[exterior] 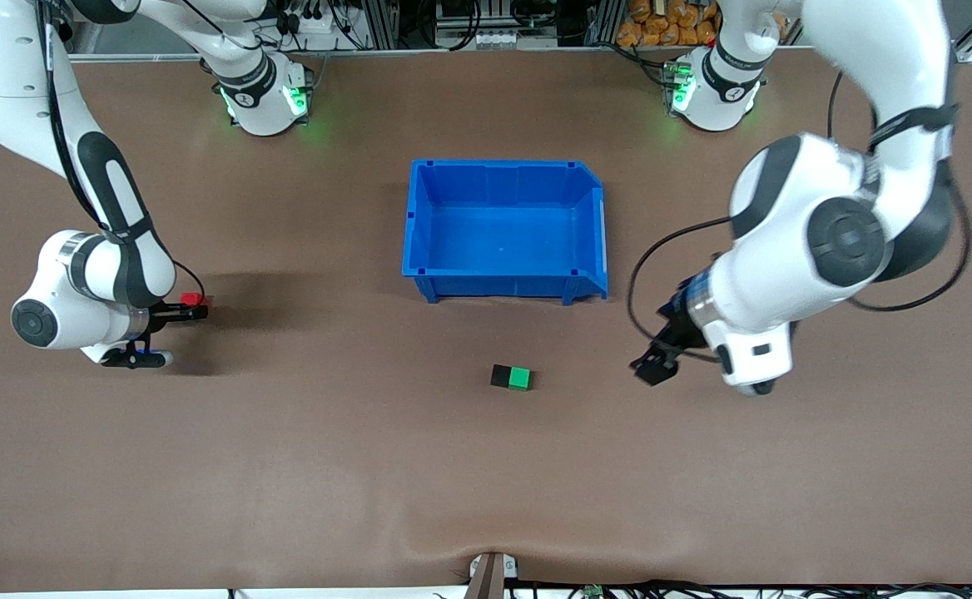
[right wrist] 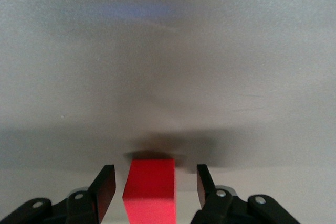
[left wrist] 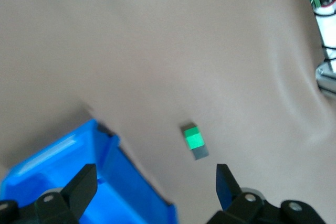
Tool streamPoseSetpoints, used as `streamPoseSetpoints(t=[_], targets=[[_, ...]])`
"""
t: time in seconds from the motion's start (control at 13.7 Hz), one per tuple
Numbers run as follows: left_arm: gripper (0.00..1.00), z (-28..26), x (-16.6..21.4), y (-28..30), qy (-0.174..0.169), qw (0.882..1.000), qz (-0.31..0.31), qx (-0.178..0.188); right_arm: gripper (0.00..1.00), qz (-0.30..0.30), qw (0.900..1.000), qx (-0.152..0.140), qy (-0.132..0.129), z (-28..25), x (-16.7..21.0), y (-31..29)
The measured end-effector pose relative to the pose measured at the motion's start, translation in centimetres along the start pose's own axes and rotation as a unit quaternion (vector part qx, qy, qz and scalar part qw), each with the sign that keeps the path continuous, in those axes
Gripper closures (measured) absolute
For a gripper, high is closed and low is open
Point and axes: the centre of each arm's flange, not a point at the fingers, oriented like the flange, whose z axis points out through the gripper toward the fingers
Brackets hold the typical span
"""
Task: Attach green and red cubes to black cube
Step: 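Open the left gripper off the green cube while the right gripper lifts red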
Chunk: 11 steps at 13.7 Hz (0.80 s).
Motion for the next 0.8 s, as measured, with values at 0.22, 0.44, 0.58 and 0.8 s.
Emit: streamPoseSetpoints(t=[0.22, 0.44, 0.58, 0.8], targets=[[0.00, -4.1, 2.0, -3.7, -0.006, 0.998, 0.055, 0.029, 0.38, 0.000, 1.000, 0.000, -0.001, 0.0, 0.0, 0.0], [0.00, -7.8, 2.9, -6.6, -0.007, 0.995, 0.092, 0.035, 0.55, 0.001, 1.000, 0.000, -0.001, 0.1, -0.1, 0.1], [0.00, -9.7, 3.7, -8.2, -0.007, 0.992, 0.122, 0.036, 0.61, 0.001, 1.000, 0.001, -0.002, 0.1, -0.1, 0.1], [0.00, -11.8, 5.0, -10.2, 0.001, 0.986, 0.165, 0.032, 0.60, 0.001, 1.000, 0.001, -0.002, 0.1, -0.1, 0.2]])
